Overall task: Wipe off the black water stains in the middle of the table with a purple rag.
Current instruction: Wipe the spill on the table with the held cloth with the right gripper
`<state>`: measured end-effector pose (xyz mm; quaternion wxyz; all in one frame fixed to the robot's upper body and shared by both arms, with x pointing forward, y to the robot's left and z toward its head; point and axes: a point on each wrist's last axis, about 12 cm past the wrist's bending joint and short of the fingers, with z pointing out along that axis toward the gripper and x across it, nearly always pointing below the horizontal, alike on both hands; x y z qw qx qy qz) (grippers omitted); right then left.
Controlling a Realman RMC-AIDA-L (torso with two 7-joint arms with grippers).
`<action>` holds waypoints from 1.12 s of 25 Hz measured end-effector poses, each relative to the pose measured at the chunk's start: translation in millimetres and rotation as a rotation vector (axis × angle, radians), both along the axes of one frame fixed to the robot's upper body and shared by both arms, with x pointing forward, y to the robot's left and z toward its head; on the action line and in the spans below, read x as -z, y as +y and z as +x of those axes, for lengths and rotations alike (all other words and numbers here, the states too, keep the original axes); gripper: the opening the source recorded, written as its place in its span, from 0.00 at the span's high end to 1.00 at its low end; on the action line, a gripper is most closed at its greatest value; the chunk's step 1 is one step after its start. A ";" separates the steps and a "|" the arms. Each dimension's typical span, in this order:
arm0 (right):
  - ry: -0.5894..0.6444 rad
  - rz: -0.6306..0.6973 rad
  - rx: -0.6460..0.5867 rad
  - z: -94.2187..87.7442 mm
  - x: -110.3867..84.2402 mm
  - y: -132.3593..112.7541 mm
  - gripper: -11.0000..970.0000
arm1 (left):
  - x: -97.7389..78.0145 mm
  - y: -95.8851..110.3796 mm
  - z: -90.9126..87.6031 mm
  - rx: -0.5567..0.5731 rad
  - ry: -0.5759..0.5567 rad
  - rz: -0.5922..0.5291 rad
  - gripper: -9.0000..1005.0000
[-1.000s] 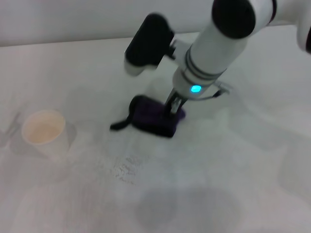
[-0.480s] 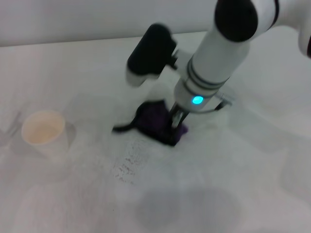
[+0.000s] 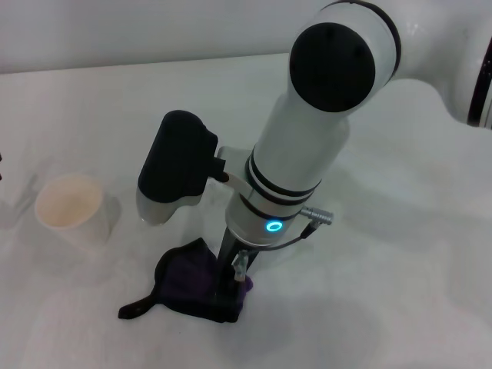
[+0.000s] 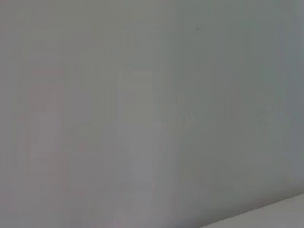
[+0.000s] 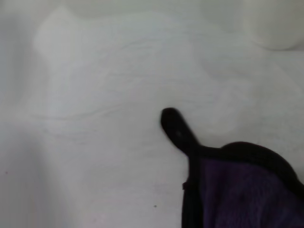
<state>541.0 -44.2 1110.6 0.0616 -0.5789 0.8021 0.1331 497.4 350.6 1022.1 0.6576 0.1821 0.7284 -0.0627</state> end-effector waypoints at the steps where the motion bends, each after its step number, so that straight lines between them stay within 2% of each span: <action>1: -0.008 -0.003 0.006 2.3 1.0 -1.1 0.85 | 0.2 0.1 -0.5 0.000 0.000 0.000 0.12; 4: -0.054 -0.017 0.057 17.9 2.2 -7.6 0.85 | 0.9 0.9 -1.9 -0.004 0.003 -0.001 0.12; 12: -0.258 -0.067 0.256 80.8 -4.7 -42.8 0.85 | 2.5 -1.5 -2.0 0.000 0.008 -0.008 0.12; 17: -0.332 -0.119 0.353 101.5 -7.0 -66.2 0.85 | 2.0 -1.7 -2.0 0.001 0.005 -0.011 0.12; 20: -0.331 -0.124 0.373 102.0 -5.6 -71.0 0.85 | 1.8 -1.6 -2.0 0.001 0.003 -0.011 0.12; 22: -0.308 -0.118 0.350 96.1 -3.8 -66.2 0.85 | 1.5 -1.5 -1.6 0.000 0.002 -0.011 0.12; 25: -0.236 -0.080 0.273 76.5 1.1 -49.2 0.85 | 0.3 -2.3 1.1 0.004 0.000 -0.009 0.12; 26: -0.188 -0.051 0.211 61.7 2.8 -35.7 0.85 | -0.1 -2.6 2.2 0.006 -0.001 -0.008 0.12; 27: -0.188 -0.051 0.211 61.7 2.8 -35.7 0.85 | -0.3 -2.7 2.7 0.006 -0.001 -0.007 0.12; 28: -0.163 -0.037 0.178 53.5 3.5 -28.5 0.85 | -0.6 -2.7 3.3 0.007 -0.002 -0.006 0.12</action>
